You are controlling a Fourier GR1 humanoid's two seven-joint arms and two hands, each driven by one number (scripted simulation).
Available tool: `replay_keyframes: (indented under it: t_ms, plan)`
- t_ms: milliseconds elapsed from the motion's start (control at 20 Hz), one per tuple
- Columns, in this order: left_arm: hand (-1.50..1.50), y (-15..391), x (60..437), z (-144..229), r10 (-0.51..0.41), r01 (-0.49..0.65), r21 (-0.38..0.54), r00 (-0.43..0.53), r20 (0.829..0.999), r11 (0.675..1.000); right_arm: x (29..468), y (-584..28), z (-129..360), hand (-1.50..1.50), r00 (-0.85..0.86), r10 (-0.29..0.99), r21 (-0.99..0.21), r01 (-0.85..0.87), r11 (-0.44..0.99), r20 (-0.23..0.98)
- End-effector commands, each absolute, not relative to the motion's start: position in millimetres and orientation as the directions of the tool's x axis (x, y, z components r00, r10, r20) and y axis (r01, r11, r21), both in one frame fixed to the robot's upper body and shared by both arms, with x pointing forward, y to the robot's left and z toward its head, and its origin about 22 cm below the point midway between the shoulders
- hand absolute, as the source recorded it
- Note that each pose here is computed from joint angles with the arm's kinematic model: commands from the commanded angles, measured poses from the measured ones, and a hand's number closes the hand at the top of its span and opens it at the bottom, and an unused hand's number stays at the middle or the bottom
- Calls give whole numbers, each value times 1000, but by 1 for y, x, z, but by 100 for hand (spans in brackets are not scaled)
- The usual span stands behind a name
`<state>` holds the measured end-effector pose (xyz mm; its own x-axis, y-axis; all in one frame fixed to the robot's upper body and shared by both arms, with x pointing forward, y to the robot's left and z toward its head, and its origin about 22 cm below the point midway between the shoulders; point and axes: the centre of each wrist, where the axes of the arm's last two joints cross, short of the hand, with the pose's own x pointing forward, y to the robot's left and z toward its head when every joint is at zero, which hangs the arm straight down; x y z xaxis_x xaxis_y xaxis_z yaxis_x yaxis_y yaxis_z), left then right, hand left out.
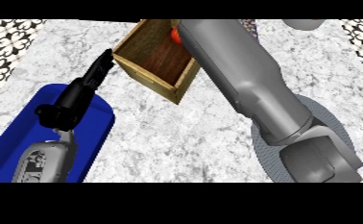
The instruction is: Pick the tomato from the placemat and place it in the basket
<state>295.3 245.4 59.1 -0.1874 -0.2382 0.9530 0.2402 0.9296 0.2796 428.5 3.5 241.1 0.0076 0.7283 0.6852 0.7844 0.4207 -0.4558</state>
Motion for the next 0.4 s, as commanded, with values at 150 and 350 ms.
replay_keyframes:
  t_ms: [150, 350]
  plan:
    - [0, 249, 294, 61, -241, 213, 276, -178, 954, 937, 423, 9, 276, -150, -64, 470, -228, 813, 536, 880]
    - [0, 269, 290, 62, -256, 198, 282, -144, 956, 939, 424, -5, 276, -150, -51, 348, -166, 808, 565, 936]
